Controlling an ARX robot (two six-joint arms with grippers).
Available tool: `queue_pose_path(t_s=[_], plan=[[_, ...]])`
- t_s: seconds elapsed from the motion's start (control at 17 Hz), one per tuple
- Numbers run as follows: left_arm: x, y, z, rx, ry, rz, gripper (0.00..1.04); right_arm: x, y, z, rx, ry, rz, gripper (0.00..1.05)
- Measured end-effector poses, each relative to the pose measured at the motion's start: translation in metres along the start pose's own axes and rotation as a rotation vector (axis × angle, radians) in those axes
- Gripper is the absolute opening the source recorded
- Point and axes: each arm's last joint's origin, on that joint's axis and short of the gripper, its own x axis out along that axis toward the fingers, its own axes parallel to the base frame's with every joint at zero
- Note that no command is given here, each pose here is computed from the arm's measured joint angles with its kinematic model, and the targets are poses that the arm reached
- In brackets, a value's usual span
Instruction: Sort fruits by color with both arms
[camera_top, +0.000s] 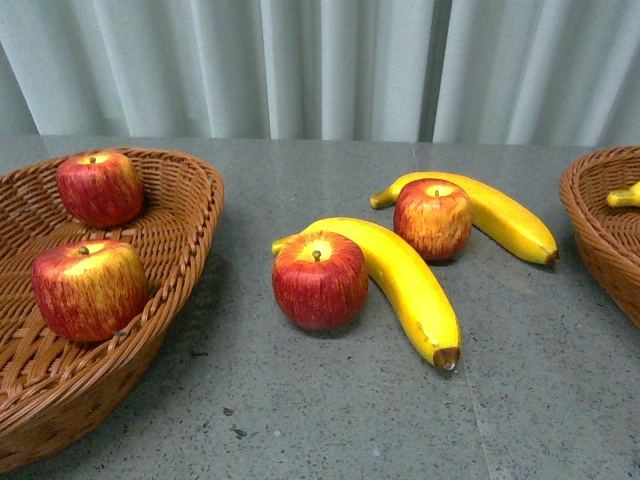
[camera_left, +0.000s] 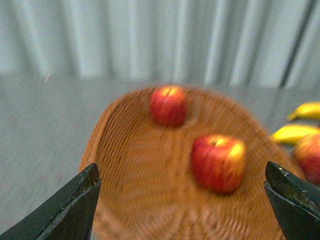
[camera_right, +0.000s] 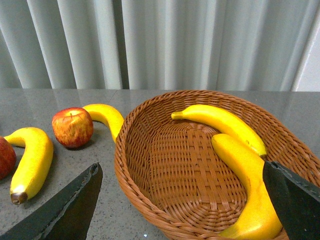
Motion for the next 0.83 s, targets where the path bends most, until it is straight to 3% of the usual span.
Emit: queue_pose_path(t_s=[0.06, 0.12, 0.24, 0.41, 0.71, 0.77, 0.83], plan=[[0.001, -0.003, 0.0, -0.029, 0.186, 0.119, 0.98, 0.0, 0.0, 0.0, 0.0, 0.0, -0.001, 0.98], [0.007, -0.002, 0.007, -0.031, 0.236, 0.224, 0.98, 0.0, 0.0, 0.0, 0.0, -0.002, 0.002, 0.98], [0.021, 0.004, 0.032, -0.054, 0.134, 0.3, 0.98, 0.0, 0.0, 0.0, 0.0, 0.0, 0.001, 0.98], [0.064, 0.004, 0.075, -0.018, 0.02, 0.193, 0.98, 0.0, 0.0, 0.0, 0.0, 0.0, 0.0, 0.98], [0.091, -0.005, 0.09, 0.015, 0.027, 0.071, 0.98, 0.0, 0.0, 0.0, 0.0, 0.0, 0.0, 0.98], [0.099, -0.01, 0.093, 0.03, 0.043, 0.021, 0.98, 0.0, 0.0, 0.0, 0.0, 0.0, 0.0, 0.98], [0.117, -0.023, 0.098, 0.06, 0.106, -0.112, 0.98, 0.0, 0.0, 0.0, 0.0, 0.0, 0.0, 0.98]])
